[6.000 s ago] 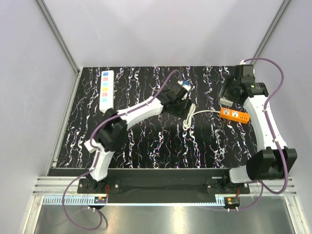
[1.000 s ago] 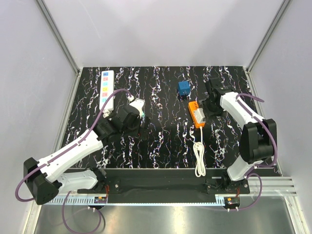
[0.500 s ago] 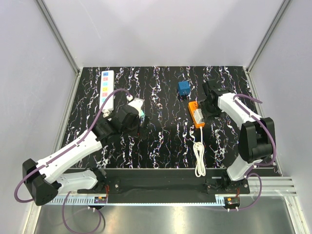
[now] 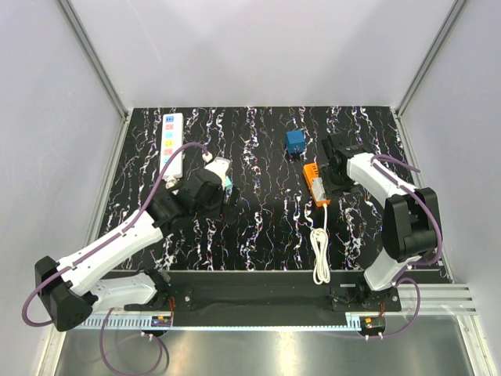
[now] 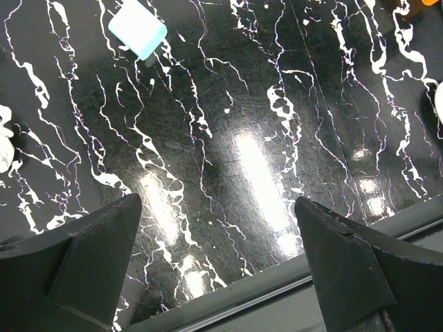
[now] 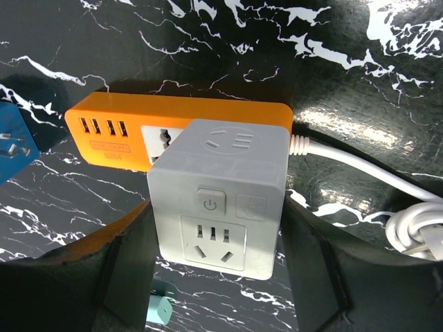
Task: Insert the plug
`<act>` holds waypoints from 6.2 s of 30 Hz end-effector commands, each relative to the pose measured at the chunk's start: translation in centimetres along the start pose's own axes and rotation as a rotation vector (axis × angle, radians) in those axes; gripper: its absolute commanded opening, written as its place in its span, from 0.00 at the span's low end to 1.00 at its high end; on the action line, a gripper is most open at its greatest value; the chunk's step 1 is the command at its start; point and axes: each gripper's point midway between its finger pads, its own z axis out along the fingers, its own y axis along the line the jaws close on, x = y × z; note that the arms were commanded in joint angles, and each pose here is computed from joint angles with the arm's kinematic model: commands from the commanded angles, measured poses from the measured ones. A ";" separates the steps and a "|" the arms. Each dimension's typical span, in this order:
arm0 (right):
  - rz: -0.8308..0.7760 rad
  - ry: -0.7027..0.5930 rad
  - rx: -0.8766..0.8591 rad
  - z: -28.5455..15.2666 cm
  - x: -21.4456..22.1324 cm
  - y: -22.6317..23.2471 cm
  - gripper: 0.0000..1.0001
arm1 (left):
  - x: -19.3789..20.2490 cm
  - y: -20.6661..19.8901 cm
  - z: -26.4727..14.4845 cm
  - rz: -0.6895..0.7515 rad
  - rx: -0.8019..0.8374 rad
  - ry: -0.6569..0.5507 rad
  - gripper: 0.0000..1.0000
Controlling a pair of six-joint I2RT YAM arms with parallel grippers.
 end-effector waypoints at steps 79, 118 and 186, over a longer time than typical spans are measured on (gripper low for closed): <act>-0.688 -0.147 -0.461 -12.2 -9.7 1.8 0.98 | -11.9 2.8 -3.9 -0.149 -0.053 -0.308 0.97; -0.926 0.028 -0.921 -18.2 0.4 3.2 0.96 | -1.4 28.7 17.5 -0.582 -0.411 0.278 0.95; -0.892 0.063 -1.040 -20.6 1.3 1.1 0.96 | 15.7 21.6 3.3 -1.032 -0.755 0.352 0.06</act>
